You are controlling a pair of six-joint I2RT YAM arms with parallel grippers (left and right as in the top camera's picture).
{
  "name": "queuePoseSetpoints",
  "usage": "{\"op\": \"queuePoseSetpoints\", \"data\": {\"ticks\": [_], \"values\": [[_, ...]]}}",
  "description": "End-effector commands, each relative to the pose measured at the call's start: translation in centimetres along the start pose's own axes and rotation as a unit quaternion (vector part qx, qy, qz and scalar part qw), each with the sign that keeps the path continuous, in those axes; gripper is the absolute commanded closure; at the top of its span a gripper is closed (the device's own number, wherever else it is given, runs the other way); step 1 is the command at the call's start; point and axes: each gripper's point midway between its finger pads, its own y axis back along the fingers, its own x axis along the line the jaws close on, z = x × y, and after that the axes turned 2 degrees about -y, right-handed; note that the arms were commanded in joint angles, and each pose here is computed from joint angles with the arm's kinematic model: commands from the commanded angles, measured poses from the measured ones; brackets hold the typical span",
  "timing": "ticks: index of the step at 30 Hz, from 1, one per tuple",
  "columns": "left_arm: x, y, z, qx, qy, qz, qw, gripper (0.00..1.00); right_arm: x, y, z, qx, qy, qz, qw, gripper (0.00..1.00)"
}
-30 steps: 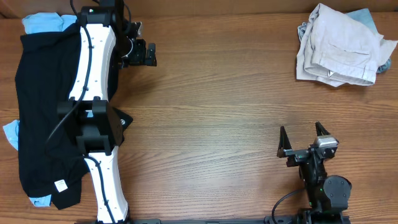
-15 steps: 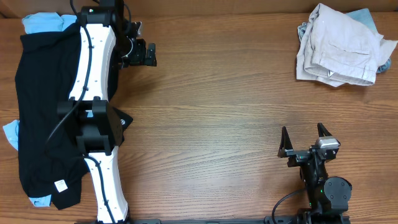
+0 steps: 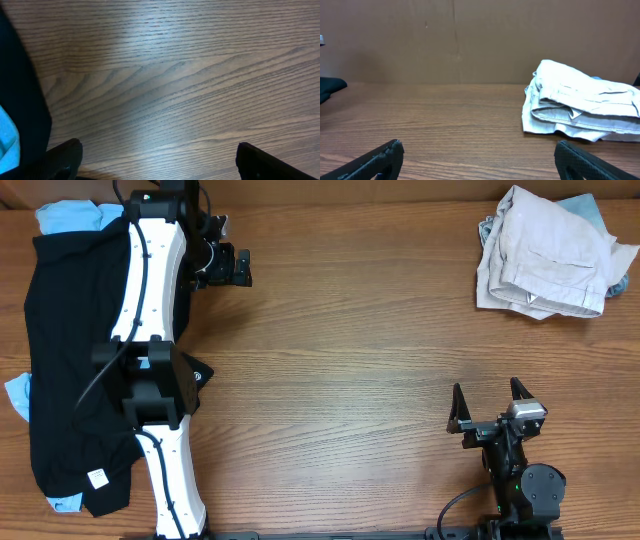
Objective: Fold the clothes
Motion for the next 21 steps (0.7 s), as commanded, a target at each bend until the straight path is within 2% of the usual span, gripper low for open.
{"op": "queuePoseSetpoints", "data": {"ticks": [1, 5, 10, 13, 17, 21], "values": [[-0.2, 0.2, 0.0, -0.001, 0.000, 0.002, 1.000, 0.00, -0.1, 0.0, -0.2, -0.003, 0.000, -0.004, 1.000, 0.00], [-1.2, 3.1, 0.3, -0.033, -0.011, 0.004, 0.999, 0.00, -0.1, 0.0, -0.2, -0.003, 0.000, -0.004, 1.000, 0.00], [-3.3, 11.7, -0.7, -0.130, -0.035, 0.012, 0.991, 0.00, -0.1, 0.0, -0.2, -0.003, 0.000, -0.004, 1.000, 0.00], [-3.7, 17.2, -3.2, -0.188, -0.042, 0.038, 0.981, 0.00, -0.1, 0.0, -0.2, -0.003, 0.000, -0.004, 1.000, 0.00], [-3.5, 25.6, -6.0, -0.308, -0.044, 0.087, 0.946, 0.00, -0.1, 0.0, -0.2, -0.003, 0.000, -0.004, 1.000, 0.00], [-3.1, 34.1, -10.5, -0.433, -0.033, 0.140, 0.890, 0.00, -0.1, 0.0, -0.2, -0.003, 0.000, -0.004, 1.000, 0.00]]}}
